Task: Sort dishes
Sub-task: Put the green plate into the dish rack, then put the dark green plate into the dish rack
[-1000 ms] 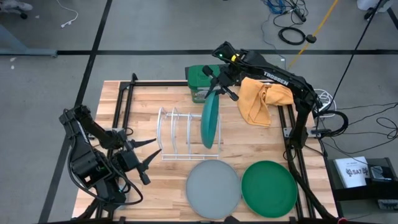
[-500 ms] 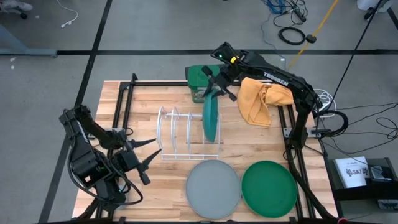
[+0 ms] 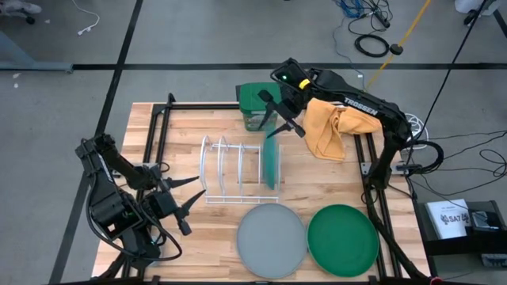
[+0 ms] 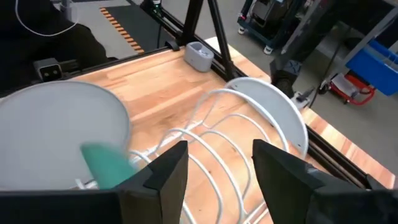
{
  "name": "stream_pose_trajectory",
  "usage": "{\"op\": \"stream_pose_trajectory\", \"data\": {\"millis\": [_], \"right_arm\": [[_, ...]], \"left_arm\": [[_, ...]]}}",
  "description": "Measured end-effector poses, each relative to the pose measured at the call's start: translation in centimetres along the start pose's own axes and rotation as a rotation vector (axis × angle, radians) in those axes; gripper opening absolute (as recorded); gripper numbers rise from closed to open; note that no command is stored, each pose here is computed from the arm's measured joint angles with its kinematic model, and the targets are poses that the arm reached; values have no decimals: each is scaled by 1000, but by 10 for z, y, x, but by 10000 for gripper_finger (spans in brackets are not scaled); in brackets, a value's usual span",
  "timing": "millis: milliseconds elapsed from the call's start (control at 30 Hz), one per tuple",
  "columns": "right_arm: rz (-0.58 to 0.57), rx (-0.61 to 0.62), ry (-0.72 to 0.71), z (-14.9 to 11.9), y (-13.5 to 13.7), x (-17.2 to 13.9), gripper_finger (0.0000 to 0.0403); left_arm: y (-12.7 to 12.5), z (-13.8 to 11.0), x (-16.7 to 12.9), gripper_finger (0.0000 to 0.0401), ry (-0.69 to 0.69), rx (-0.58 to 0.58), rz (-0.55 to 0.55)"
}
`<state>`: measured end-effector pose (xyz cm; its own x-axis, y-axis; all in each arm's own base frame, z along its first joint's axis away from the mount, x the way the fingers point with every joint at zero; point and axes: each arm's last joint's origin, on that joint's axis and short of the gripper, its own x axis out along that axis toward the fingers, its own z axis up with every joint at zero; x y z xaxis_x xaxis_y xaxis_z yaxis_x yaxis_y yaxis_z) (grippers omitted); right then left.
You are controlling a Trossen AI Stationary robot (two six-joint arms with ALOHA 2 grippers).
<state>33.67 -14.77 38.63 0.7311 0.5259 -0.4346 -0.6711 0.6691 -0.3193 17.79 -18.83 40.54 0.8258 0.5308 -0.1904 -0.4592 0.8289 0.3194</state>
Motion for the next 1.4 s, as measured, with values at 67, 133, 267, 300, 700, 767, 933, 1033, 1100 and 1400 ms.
{"op": "stream_pose_trajectory", "data": {"millis": [67,133,267,300,700,767,933,1033,1100,1400], "right_arm": [[-4,-1,18,8,5,0,176],[-8,-10,45,17,12,-1,175],[-24,-41,105,38,29,-4,174],[-32,-54,120,45,34,-6,174],[-201,-77,259,113,100,-39,174],[-224,-54,295,119,112,-42,174],[-244,10,343,133,137,-47,174],[-246,59,364,137,149,-47,174],[-240,103,395,138,156,-45,174],[-122,379,566,134,183,-25,174]], "left_arm": [[0,0,0,173,0,0,0],[0,0,0,173,0,0,0],[0,0,0,173,0,1,0],[0,0,0,173,0,3,0],[4,1,14,173,19,26,51],[6,2,20,173,37,21,64],[9,3,42,173,143,41,55],[8,9,59,173,186,61,18],[7,15,69,173,196,89,-33],[7,43,104,173,93,157,-271]]}}
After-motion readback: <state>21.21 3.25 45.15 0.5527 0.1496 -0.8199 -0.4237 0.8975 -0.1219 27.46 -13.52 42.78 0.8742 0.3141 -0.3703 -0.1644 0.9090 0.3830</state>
